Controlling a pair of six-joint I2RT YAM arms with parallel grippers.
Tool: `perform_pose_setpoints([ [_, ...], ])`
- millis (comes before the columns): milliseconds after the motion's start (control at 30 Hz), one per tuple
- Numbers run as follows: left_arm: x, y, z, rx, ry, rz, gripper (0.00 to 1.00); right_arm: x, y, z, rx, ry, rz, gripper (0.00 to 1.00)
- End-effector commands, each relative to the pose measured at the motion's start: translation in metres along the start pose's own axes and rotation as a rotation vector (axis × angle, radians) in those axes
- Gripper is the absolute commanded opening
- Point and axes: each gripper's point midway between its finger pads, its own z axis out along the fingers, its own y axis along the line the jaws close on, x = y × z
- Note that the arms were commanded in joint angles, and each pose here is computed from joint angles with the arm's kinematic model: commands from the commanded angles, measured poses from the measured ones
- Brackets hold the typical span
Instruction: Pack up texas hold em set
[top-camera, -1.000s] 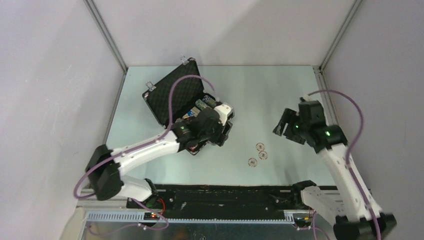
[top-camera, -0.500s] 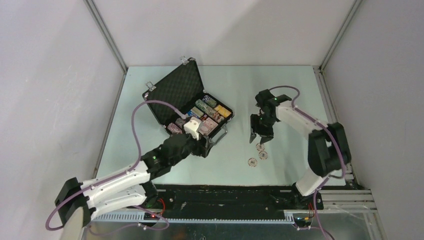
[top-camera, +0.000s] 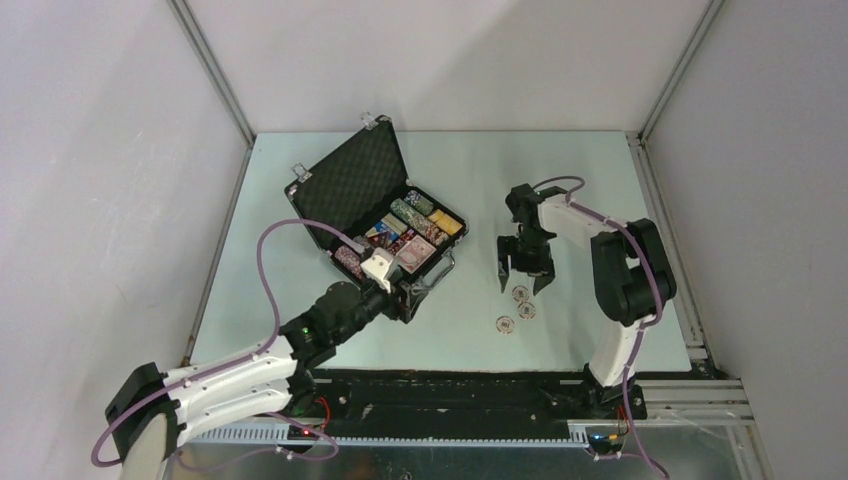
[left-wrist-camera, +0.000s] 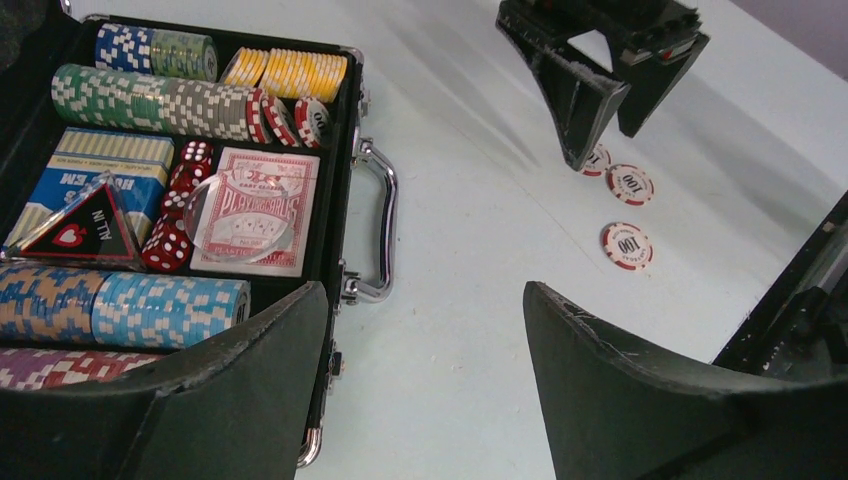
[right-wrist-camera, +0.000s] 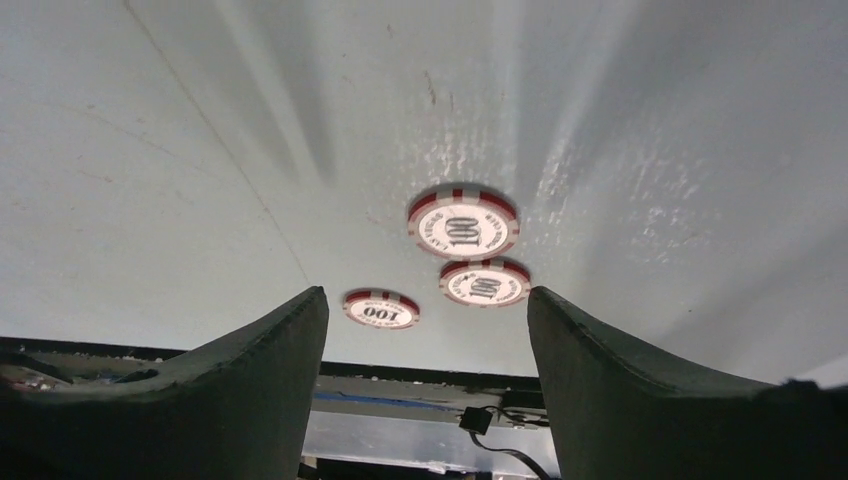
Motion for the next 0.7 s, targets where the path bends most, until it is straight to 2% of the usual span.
perform_pose_setpoints([
  [0, -0.020, -0.005, 0.001, 0.029, -0.084, 0.012, 0.80, -0.011, -0.006, 0.009, 0.048, 0.008, -0.015, 0.74],
  [267, -0.019, -0.005, 0.002, 0.031, -0.087, 0.015, 0.79, -0.016, -0.013, 0.027, 0.061, 0.038, -0.018, 0.73],
  [433, -0.020, -0.004, 0.002, 0.029, -0.090, 0.020, 0.79, -0.018, -0.021, 0.029, 0.059, 0.040, -0.007, 0.61],
  [667, -0.018, -0.002, 0.002, 0.018, -0.086, 0.027, 0.79, -0.017, -0.020, 0.038, 0.046, 0.069, -0.015, 0.54],
])
